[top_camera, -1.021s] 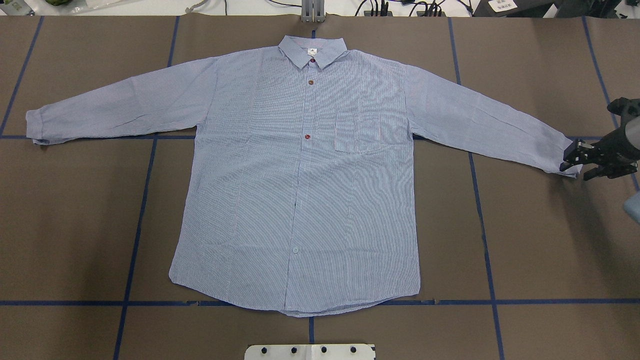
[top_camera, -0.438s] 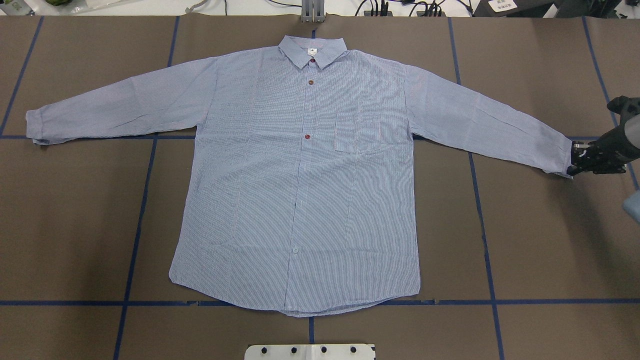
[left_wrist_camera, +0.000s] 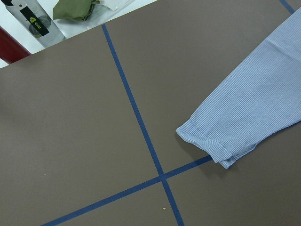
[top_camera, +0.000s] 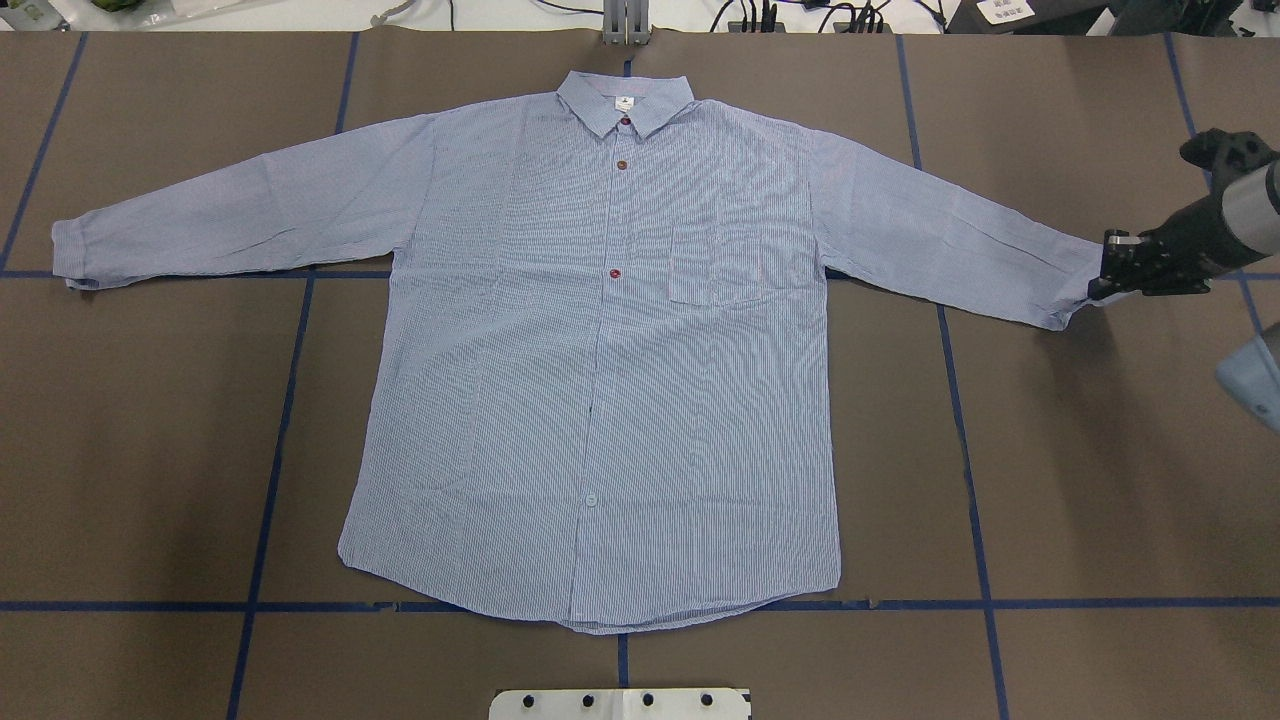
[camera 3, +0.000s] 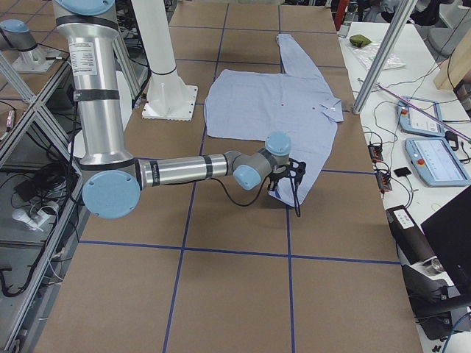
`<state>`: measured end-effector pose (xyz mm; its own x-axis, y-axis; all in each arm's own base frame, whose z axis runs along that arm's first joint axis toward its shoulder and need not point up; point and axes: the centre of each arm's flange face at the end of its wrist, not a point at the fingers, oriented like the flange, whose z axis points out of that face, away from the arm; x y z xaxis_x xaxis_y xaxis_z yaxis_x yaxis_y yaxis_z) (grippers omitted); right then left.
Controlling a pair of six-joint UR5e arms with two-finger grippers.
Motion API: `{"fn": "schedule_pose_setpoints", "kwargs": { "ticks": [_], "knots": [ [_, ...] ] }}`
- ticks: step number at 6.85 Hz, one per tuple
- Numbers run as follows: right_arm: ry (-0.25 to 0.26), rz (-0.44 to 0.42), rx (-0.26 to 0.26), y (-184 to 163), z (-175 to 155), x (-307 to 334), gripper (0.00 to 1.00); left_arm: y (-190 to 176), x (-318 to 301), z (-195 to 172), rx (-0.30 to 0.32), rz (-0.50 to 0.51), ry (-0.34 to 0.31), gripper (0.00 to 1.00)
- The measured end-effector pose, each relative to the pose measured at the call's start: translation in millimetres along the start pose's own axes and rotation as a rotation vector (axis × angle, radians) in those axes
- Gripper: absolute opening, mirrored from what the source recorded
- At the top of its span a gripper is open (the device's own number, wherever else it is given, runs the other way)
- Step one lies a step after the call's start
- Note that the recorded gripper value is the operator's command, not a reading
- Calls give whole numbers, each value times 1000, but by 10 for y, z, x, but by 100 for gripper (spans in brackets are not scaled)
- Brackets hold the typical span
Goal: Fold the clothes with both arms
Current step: 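Carry the sleeve cuff with the right gripper across the shirt toward the collar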
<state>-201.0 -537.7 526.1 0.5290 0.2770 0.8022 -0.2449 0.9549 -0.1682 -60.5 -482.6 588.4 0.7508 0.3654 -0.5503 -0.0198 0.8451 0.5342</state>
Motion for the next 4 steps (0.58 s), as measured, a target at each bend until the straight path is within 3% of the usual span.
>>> {"fn": "schedule_pose_setpoints", "kwargs": {
  "ticks": [2,4],
  "knots": [
    [-19,53,-12,-74,63,-1345,0,-7,5,-6,2,2,0,100],
    [-29,116,20,173,409,-2692,0,-20,13,-14,4,2,0,100]
  ]
}}
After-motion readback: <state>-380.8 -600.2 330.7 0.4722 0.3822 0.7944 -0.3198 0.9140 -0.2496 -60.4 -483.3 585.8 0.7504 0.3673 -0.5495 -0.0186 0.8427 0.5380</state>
